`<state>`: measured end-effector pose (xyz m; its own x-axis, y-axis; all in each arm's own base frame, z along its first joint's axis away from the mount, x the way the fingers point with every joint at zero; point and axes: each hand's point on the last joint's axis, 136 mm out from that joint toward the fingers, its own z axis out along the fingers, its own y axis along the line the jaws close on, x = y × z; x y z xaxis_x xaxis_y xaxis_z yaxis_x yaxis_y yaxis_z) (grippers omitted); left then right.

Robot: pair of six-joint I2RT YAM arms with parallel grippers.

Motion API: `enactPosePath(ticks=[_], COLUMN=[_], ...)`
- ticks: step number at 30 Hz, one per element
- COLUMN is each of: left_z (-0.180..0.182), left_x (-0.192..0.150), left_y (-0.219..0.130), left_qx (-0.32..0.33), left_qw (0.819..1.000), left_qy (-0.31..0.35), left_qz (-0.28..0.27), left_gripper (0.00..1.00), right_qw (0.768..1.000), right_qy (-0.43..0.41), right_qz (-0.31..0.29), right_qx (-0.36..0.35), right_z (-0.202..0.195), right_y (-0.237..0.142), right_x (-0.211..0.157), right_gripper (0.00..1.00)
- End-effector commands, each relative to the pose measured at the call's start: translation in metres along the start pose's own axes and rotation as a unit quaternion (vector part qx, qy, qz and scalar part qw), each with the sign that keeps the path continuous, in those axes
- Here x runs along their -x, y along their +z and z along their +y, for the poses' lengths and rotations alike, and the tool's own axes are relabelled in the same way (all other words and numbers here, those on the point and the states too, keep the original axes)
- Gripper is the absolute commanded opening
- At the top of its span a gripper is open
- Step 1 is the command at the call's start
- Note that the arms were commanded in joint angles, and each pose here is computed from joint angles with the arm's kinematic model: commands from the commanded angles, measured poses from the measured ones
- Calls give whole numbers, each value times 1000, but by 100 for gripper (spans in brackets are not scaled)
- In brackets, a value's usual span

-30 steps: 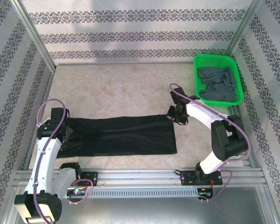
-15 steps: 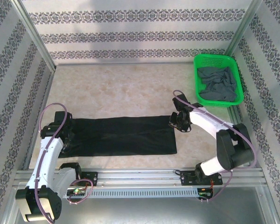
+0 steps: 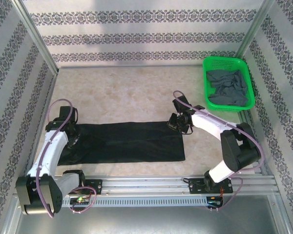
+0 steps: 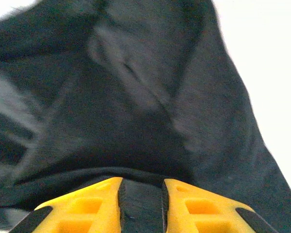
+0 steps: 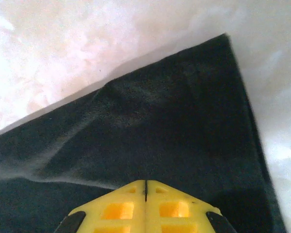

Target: Fold and stack the t-shirts

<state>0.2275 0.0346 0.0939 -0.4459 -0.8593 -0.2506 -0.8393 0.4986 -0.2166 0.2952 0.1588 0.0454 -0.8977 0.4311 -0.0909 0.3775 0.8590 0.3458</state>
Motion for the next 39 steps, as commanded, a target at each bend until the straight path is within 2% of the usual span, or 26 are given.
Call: enactPosePath(ticks=[1,4,7,13,16,21,24,27,31,37,39], left_z=[-56,-77,-81,-48,-30,-5,9,16,-3,-51,-66], left_x=[-15,-41,-68,-97,-98,-88,-77,-72,-59,-33,-32], left_y=[4,16,30,55,58,49,47,49,39,4,1], left_qx=[-91,-95,-80,-23,12,66,76,70,46,-16,-39], left_qw=[995,991,987,984,982,981,985,986,989,993,993], left_qy=[33,71,95,99,112,124,102,73,81,96,92], left_qz=[36,67,101,148,149,134,121,130,118,62,64], left_gripper=[26,26,25,25,23,20,19,19,21,24,25], right_qw=[999,998,996,994,991,995,994,991,989,999,999], right_qy=[14,3,-2,10,17,12,27,43,39,-11,-13], right_qz=[39,70,94,111,129,100,98,116,132,39,32], right_qx=[-1,-5,-11,-4,-15,-26,-39,-47,-52,-36,-17], right_z=[-9,-16,-28,-42,-49,-50,-60,-66,-60,-29,-14], right_y=[13,11,9,14,19,11,11,17,16,-26,-29], right_x=[-15,-32,-45,-51,-53,-39,-30,-26,-23,-9,-14], right_gripper=[5,4,3,8,9,16,21,25,31,33,31])
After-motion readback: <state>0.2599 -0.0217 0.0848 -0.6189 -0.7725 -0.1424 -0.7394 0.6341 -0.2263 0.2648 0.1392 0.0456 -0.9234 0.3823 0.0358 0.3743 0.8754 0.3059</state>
